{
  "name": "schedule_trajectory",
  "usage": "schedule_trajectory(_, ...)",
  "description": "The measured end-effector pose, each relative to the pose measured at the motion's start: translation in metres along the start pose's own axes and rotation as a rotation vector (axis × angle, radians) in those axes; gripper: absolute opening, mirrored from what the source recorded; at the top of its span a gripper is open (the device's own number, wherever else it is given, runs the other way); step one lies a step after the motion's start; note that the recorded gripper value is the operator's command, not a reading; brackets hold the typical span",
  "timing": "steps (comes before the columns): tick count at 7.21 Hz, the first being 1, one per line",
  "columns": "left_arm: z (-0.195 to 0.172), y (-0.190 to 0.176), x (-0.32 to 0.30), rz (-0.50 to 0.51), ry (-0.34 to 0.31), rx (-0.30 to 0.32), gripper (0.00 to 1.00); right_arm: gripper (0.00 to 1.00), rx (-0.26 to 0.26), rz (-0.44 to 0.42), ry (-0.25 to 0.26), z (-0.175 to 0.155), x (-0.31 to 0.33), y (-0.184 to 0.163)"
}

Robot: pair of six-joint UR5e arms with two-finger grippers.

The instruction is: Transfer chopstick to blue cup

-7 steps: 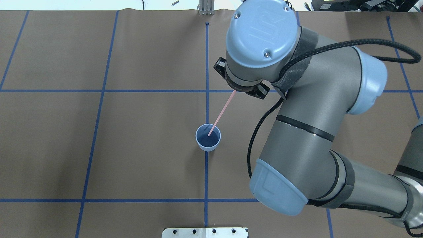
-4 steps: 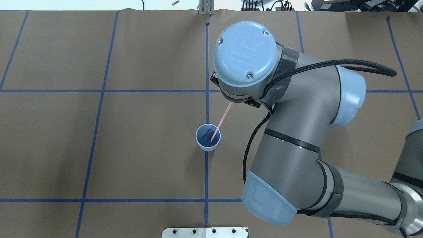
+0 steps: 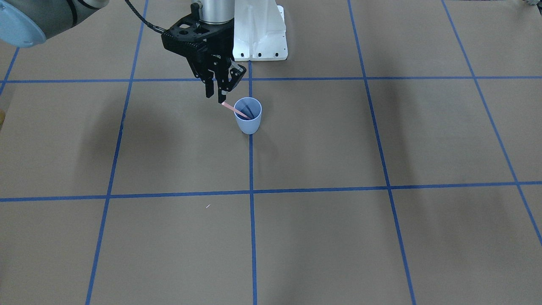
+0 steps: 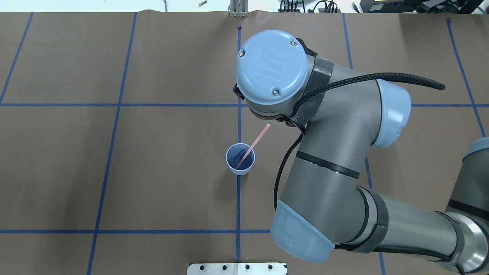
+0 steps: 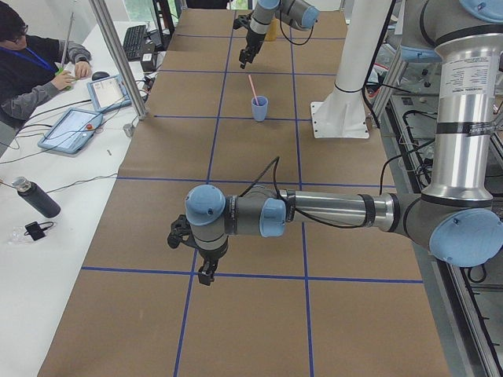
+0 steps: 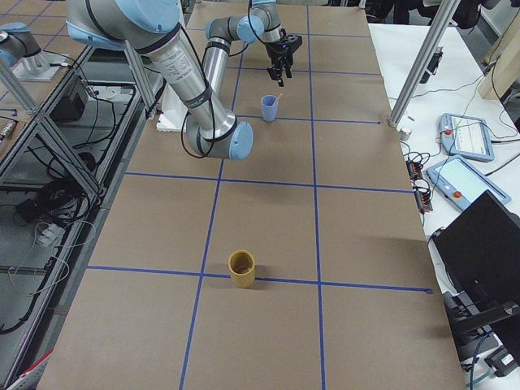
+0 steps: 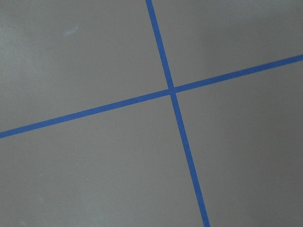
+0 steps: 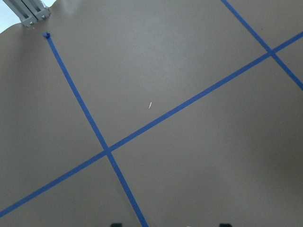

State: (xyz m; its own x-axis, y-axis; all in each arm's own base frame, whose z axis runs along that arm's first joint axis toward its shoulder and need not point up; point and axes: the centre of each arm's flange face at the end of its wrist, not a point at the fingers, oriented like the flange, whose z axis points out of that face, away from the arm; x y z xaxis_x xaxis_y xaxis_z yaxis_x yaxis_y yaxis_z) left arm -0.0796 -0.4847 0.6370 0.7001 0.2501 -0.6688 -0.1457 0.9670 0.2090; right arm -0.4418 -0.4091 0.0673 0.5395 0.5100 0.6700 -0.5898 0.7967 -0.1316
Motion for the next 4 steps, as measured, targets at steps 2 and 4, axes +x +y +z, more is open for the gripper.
schedule_trajectory(2, 0.001, 0.001, -0.001, -0.01, 0.001, -0.007, 0.98, 1.0, 0.009, -0.034, -0.016, -0.015, -0.001, -0.04)
schedule_trajectory(4, 0.003, 0.003, -0.003, -0.087, -0.001, -0.014, 0.98, 1.0, -0.032, -0.138, 0.007, -0.021, 0.029, -0.137)
